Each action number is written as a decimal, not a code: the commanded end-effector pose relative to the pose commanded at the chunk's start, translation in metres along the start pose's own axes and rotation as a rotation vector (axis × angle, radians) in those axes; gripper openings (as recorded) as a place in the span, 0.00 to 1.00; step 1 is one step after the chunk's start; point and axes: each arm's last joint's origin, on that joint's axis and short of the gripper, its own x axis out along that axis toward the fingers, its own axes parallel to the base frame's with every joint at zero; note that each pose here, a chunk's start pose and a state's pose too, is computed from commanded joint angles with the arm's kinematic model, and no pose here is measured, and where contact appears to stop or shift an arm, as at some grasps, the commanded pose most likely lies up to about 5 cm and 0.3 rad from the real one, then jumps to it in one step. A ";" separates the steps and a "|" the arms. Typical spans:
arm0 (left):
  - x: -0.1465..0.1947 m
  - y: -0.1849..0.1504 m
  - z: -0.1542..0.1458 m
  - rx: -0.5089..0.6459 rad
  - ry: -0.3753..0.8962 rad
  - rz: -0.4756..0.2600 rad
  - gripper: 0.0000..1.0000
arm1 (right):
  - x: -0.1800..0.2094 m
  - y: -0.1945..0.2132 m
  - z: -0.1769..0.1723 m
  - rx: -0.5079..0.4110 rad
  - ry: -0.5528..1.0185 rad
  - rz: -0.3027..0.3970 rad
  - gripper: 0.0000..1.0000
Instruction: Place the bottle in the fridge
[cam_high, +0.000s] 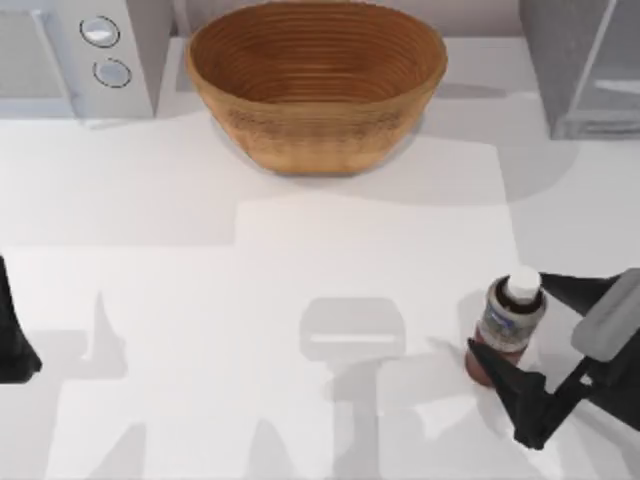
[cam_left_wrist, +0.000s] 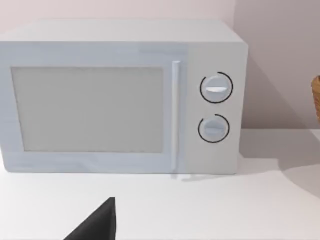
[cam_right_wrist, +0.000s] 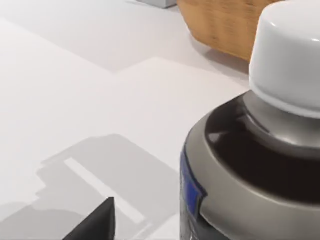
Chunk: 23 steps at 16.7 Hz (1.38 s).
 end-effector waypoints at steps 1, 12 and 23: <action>0.000 0.000 0.000 0.000 0.000 0.000 1.00 | 0.004 0.001 0.000 0.000 0.000 0.000 1.00; 0.000 0.000 0.000 0.000 0.000 0.000 1.00 | 0.013 0.003 -0.001 0.000 0.000 0.000 0.70; 0.000 0.000 0.000 0.000 0.000 0.000 1.00 | 0.013 0.003 -0.001 0.000 0.000 0.000 0.01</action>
